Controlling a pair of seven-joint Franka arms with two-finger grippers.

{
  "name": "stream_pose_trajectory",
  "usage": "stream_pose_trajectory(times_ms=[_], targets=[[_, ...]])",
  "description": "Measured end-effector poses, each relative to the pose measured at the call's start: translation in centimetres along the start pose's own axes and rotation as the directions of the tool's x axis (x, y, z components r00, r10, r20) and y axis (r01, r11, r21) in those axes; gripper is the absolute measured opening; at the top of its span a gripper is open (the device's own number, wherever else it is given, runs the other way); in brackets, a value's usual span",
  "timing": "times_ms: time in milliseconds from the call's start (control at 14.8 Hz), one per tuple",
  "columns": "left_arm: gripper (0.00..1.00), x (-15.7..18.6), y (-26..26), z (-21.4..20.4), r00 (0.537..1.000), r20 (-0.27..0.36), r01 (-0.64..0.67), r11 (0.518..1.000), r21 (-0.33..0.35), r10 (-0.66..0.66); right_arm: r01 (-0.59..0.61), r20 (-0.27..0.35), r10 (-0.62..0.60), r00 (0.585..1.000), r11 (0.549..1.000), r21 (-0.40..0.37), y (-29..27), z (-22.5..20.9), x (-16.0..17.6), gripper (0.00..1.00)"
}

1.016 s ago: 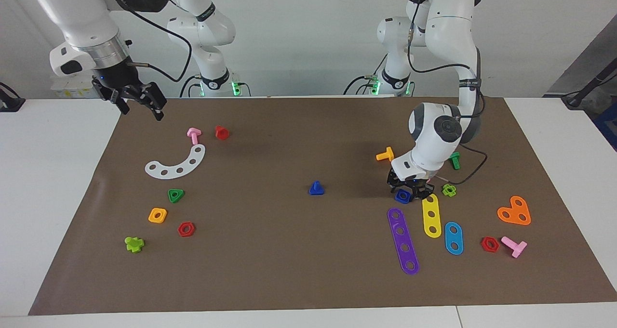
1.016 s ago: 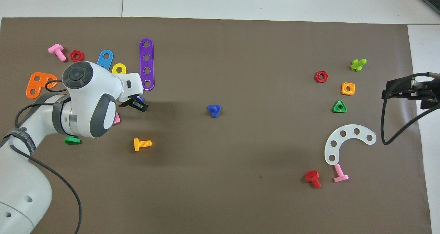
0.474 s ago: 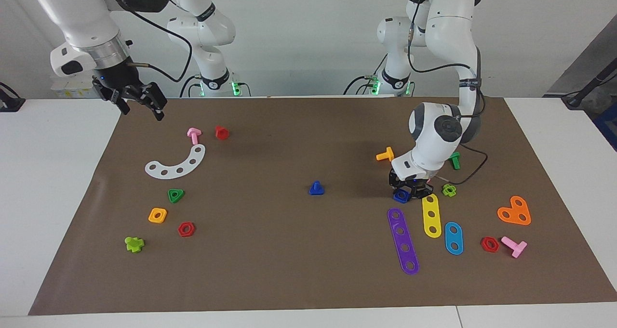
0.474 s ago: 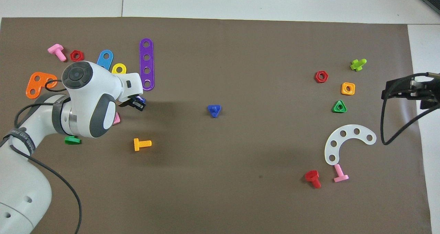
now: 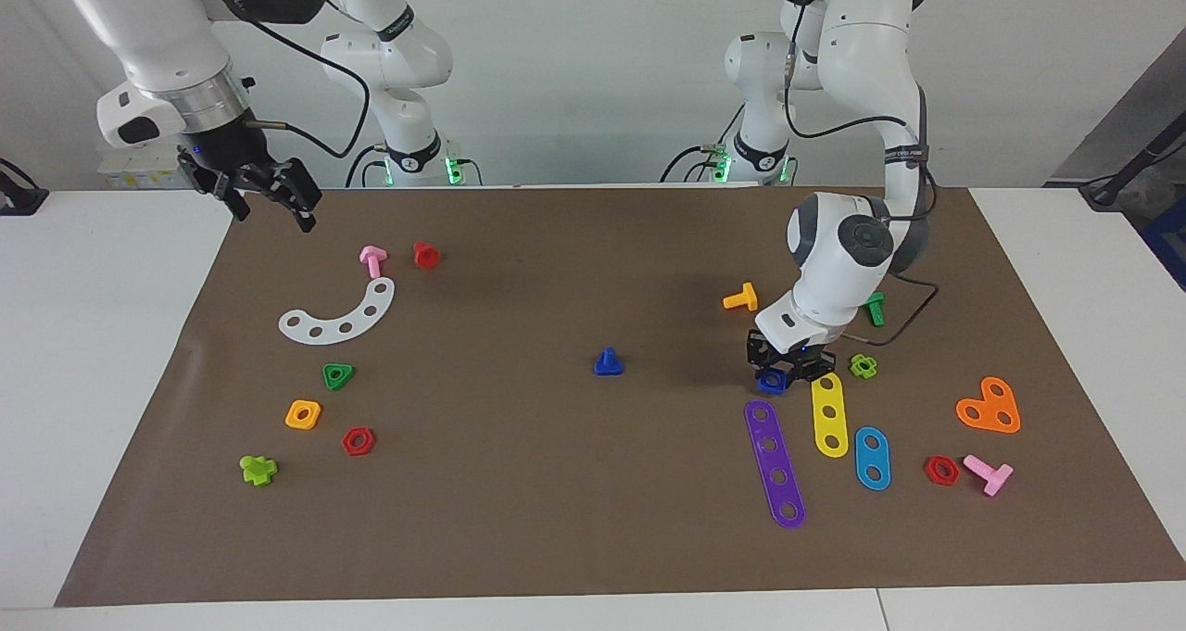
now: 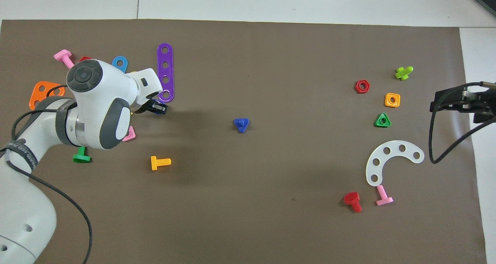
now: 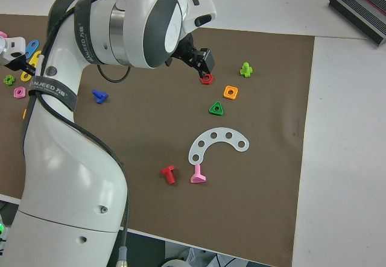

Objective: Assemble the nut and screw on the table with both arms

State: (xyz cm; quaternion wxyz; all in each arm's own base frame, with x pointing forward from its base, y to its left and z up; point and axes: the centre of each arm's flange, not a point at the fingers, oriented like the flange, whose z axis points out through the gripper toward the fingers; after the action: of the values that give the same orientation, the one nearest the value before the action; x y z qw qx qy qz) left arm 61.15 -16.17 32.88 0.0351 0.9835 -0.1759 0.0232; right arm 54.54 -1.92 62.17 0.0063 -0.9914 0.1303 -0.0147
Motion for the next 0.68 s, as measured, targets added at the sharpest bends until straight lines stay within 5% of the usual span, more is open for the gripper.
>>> stream_pose_trajectory(times_ms=[677], targets=[[0.47, 2.1, 15.5, -4.7, 0.942, 0.055, 0.333, 0.943, -0.002, -0.332, 0.000, 0.000, 0.000, 1.000, 1.000, 0.000, 0.0, 0.0, 0.0, 1.00]])
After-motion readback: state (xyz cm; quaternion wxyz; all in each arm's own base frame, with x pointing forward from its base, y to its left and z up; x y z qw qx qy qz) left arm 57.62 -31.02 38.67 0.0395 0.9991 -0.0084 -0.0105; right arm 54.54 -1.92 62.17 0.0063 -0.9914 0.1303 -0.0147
